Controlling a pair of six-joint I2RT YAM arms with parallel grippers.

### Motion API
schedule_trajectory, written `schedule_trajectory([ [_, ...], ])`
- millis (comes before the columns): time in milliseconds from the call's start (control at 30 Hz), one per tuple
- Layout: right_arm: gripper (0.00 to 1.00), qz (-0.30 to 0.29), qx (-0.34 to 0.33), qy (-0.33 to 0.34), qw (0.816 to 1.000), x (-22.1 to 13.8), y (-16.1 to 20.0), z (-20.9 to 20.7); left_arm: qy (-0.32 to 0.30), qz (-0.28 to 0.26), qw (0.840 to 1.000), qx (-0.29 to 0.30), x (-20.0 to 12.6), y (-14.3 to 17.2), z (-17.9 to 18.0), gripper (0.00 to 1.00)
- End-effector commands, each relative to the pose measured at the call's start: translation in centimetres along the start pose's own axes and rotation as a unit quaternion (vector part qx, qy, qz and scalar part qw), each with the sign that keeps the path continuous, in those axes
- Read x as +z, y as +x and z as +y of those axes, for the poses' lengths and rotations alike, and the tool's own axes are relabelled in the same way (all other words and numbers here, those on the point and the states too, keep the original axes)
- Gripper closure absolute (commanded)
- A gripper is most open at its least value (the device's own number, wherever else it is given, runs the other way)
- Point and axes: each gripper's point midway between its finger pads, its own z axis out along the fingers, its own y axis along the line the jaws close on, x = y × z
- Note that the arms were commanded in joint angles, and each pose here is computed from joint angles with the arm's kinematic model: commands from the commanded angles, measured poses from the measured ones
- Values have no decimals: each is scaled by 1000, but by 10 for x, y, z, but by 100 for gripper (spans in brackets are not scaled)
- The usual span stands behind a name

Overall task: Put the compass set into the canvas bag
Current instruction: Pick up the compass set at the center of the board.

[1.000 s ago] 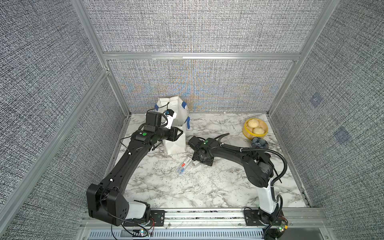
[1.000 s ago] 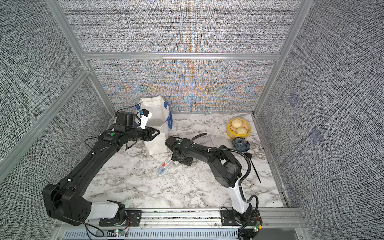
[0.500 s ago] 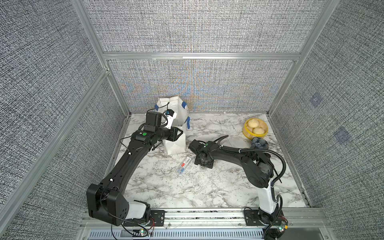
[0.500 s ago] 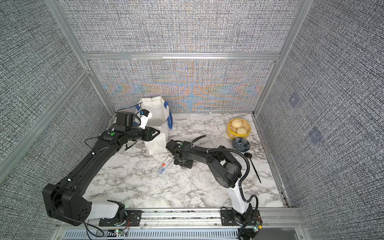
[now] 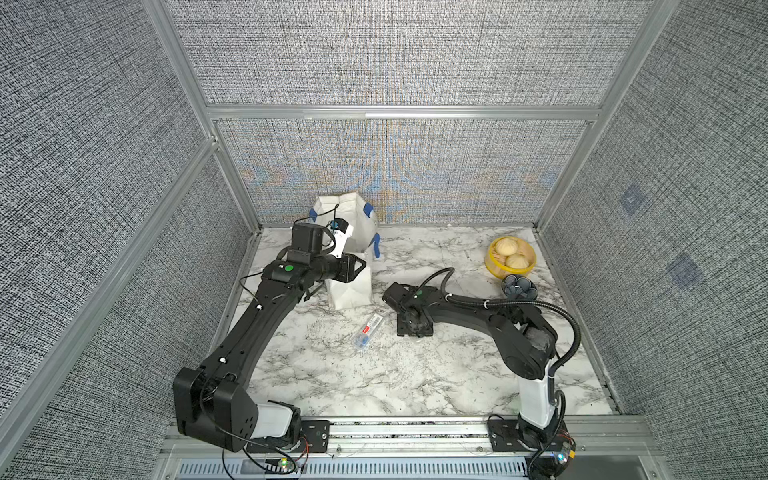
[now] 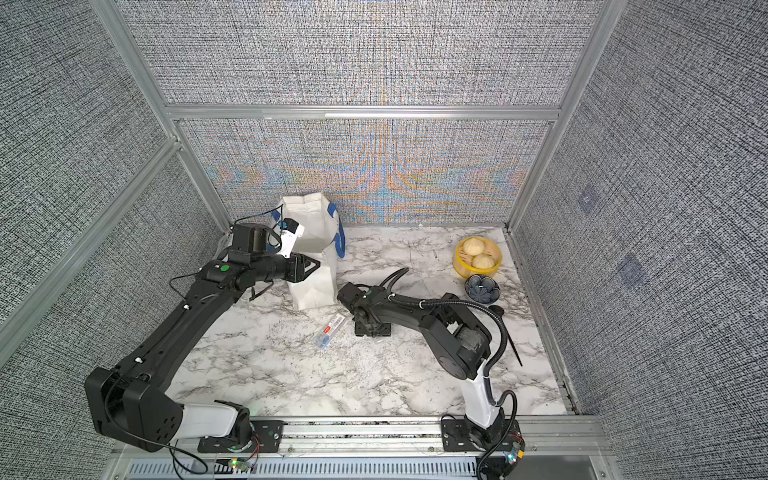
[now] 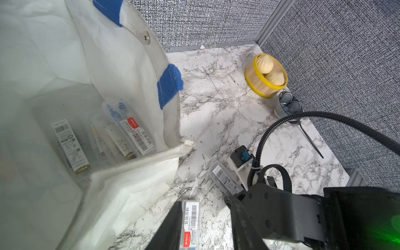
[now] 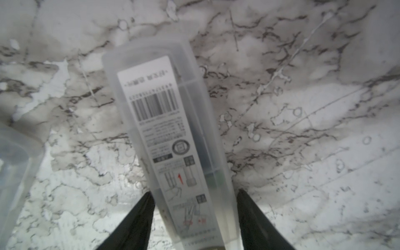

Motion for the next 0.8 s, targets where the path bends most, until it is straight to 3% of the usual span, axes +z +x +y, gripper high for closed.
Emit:
schedule_trajectory([
  [0,42,0,-36,-4,999,2,-1,4,0,-3,1000,6,-1,-3,0,61],
  [433,55,-7,-58,31,998,4,2,-14,-1,-3,1000,7,-1,-3,0,60],
  [567,61,-25,-62,9,998,-2,-3,-9,-3,-3,1000,7,-1,-3,1,60],
  [767,61,-90,-72,-44,992,-26,-18,-3,-11,-10,1000,11,-5,-6,1,60],
])
